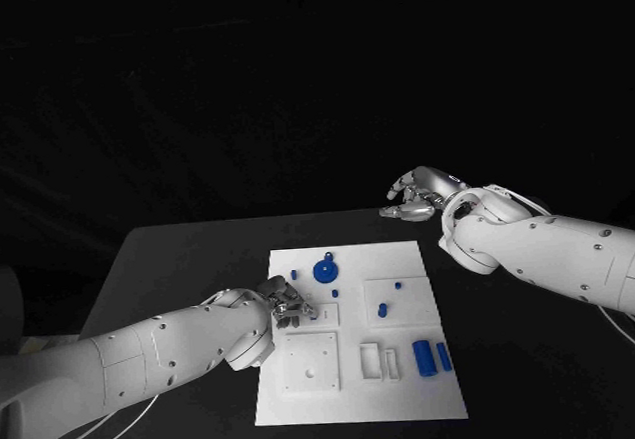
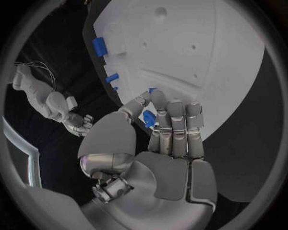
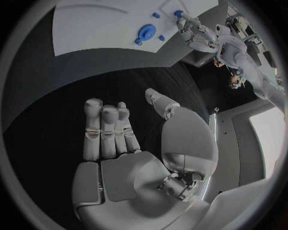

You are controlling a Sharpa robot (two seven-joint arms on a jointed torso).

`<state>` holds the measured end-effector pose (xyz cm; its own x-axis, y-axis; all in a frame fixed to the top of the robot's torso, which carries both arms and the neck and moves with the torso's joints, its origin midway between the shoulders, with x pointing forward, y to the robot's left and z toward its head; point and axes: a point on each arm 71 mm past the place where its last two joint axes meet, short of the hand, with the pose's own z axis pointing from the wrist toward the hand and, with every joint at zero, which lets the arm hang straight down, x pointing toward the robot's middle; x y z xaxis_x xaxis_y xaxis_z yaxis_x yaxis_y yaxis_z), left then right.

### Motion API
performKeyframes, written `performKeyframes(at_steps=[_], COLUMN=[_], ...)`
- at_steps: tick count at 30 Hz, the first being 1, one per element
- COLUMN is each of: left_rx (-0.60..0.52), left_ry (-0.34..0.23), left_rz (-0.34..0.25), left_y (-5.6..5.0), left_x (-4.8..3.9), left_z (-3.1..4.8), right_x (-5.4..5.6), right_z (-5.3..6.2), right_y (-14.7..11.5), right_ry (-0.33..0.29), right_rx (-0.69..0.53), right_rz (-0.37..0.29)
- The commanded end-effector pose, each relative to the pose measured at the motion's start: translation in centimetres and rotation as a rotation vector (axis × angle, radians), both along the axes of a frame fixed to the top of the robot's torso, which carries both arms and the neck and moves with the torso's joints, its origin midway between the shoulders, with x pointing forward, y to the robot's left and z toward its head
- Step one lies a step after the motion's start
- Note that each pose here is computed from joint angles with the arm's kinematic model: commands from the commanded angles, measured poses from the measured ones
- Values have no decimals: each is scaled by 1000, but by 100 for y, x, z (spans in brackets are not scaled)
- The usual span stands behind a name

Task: Assemble the parts on the task board

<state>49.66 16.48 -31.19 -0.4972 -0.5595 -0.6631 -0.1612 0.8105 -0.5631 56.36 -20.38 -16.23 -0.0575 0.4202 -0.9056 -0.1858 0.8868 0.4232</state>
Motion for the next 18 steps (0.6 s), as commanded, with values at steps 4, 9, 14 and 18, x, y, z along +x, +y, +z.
performKeyframes(at_steps=[4,9,14,18], left_rx=[-7,-14,-18,-23], left_ry=[6,6,6,9], left_rz=[19,21,19,19], left_y=[35,37,32,31], left_x=[6,10,10,10], left_z=[-11,-11,-10,-11], right_x=[-5,-4,-4,-4], right_z=[-11,-14,-15,-19], right_y=[6,7,7,6], right_ry=[7,8,8,9], right_rx=[-6,-6,-6,-7], right_rz=[9,9,9,9])
